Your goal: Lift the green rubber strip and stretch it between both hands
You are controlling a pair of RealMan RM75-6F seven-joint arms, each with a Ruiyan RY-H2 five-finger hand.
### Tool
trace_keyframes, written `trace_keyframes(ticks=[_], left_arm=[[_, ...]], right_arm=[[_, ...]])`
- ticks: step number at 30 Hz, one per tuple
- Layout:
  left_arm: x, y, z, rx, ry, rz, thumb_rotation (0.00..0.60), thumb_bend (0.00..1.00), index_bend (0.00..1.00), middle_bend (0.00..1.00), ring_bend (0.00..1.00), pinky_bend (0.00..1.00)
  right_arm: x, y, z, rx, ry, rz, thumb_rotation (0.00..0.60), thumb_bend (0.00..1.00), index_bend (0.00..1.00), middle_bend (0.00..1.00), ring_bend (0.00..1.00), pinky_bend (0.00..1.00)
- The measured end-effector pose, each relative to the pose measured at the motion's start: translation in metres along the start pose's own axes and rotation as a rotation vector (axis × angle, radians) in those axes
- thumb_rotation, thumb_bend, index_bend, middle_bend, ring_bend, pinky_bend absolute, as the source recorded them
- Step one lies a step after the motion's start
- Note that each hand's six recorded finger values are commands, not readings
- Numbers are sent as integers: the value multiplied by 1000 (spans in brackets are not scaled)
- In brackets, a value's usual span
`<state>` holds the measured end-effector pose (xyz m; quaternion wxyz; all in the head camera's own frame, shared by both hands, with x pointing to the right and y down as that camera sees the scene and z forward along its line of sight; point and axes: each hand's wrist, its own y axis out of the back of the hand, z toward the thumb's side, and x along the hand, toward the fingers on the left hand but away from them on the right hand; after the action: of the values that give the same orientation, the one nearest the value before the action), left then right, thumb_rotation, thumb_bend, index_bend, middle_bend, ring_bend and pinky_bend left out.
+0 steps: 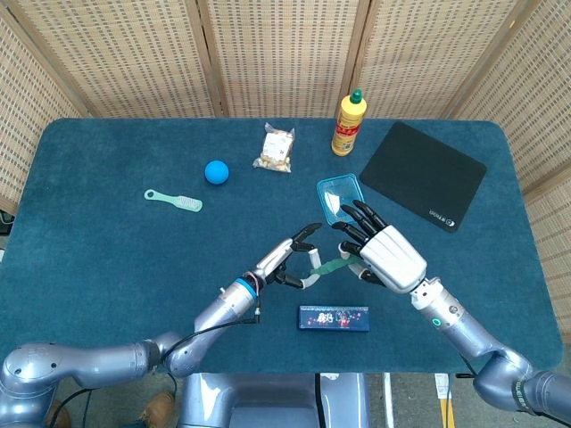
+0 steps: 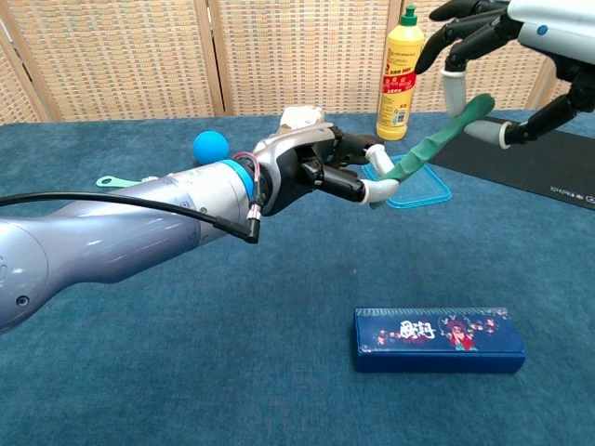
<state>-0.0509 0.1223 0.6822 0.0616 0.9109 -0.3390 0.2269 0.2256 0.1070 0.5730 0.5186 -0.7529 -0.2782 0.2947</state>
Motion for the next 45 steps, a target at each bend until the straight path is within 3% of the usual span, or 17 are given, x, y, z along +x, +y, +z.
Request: trace_keyframes(ticks=[7,16,28,38,45], left_arm=[[-3,14,-6,16,10,36,600,620,646,0,0,0],[-18,60,-26,56,53,131,600,622,662,0,0,0],[-71,154,-67,114,150,318,600,623,663,0,0,0],[-153,259,-98,214,257,532,600,622,663,0,0,0],[-198,308,-103,266,303,641,600,622,663,0,0,0]], right_arm=[[3,4,-4,107,20,-54,600,664,701,382,0,0],[7,13,-18,184,-7,-110,600,664,701,383,0,0],[20,13,-45,257,-62,-92,600,664,701,383,0,0],[38,12,-74,324,-133,-79,600,664,702,388,0,0],[54,14,-96,340,-199,-71,600,664,702,392,2,0]])
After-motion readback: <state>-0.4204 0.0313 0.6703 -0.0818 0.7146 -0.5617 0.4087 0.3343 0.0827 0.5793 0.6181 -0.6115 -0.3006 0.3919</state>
